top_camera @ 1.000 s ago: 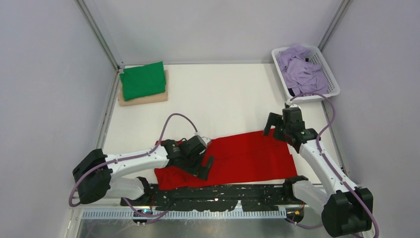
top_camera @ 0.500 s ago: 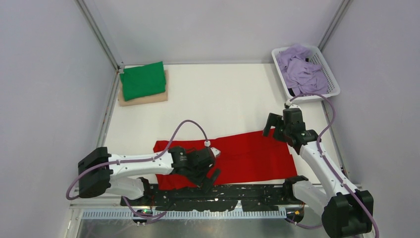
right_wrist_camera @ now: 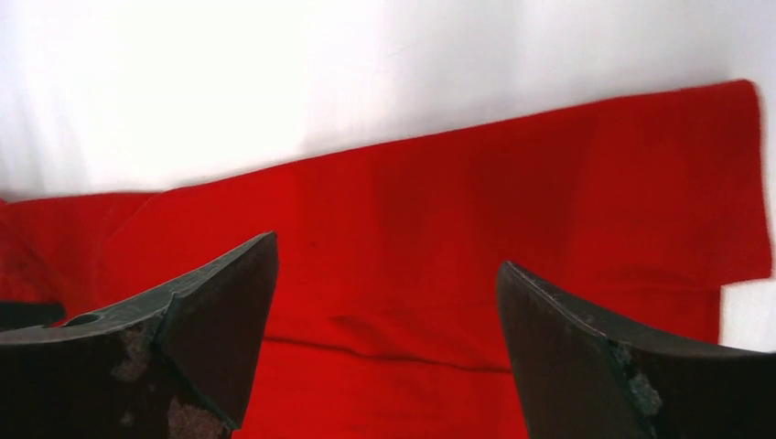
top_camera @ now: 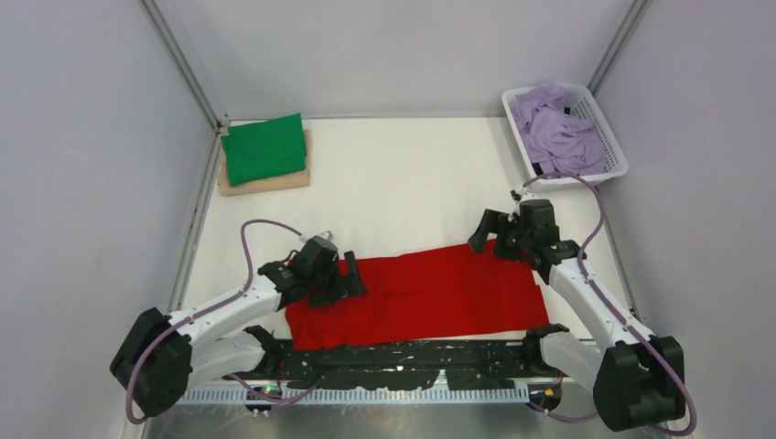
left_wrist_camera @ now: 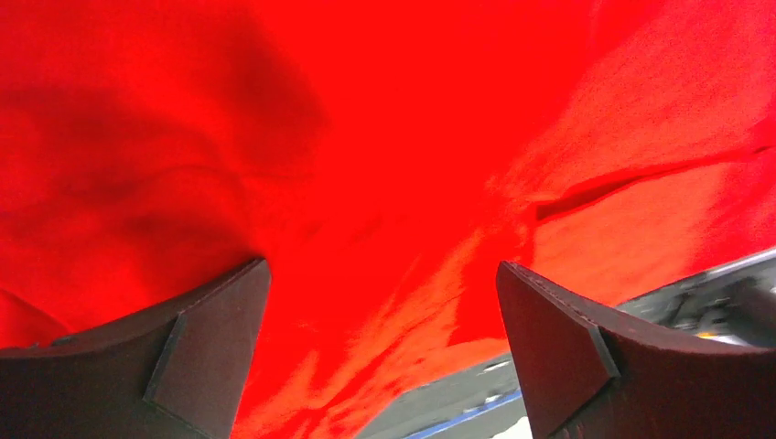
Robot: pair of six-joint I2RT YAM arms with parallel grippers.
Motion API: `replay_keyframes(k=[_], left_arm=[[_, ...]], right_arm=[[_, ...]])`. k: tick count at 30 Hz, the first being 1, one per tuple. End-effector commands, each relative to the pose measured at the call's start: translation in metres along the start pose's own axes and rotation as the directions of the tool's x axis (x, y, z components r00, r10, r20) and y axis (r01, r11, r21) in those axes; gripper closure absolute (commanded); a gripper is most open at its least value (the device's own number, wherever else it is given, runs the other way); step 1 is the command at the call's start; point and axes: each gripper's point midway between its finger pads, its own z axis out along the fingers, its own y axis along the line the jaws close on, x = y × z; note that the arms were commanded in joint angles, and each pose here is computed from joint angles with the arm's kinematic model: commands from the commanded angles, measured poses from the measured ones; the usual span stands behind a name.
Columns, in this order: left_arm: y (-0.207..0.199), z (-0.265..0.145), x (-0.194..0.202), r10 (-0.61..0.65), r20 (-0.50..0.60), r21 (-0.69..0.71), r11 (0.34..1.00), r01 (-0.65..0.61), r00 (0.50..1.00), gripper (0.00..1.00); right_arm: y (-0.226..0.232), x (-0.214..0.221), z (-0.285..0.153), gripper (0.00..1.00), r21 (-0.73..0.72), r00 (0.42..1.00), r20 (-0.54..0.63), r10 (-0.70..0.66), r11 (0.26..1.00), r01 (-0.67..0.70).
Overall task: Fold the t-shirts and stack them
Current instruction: Rotate the tshirt 80 degrees
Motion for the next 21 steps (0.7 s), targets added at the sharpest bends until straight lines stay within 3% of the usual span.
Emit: replay_keyframes(k=[1,5,10,15,18,21], left_arm=[[-0.025,0.017,-0.053,-0.177,0.103,0.067,0.983,0.17,0.979,0.0],[-0.018,0.045,-0.078,-0.291,0.061,-0.033,0.955,0.294,0.955,0.0],[-0.002,0.08,-0.136,-0.513,0.113,-0.102,0.846,0.524,0.851,0.0],[-0.044,0.101,-0.247,-0.533,0.203,-0.014,0.837,0.547,0.821,0.0],[-0.081,0.129,-0.288,-0.563,0.134,0.04,0.825,0.564,0.815,0.01],[-0.106,0.163,-0.317,-0.633,0.088,0.11,0.774,0.624,0.769,0.0]], right_arm=[[0.026,-0.008,0.014,0.05,-0.139,1.0,-0.005,-0.009,0.99,0.008],[0.019,-0.007,0.027,0.05,-0.102,0.999,-0.031,0.005,0.995,-0.008],[0.002,0.003,0.039,0.05,-0.017,0.997,-0.076,0.025,1.0,-0.026],[-0.006,0.026,0.049,0.05,0.012,0.986,-0.162,0.032,0.999,-0.031],[0.005,0.046,0.055,0.05,-0.035,0.973,-0.23,0.022,0.999,-0.031],[0.034,0.065,0.055,0.05,-0.136,0.954,-0.301,-0.016,0.99,-0.026]])
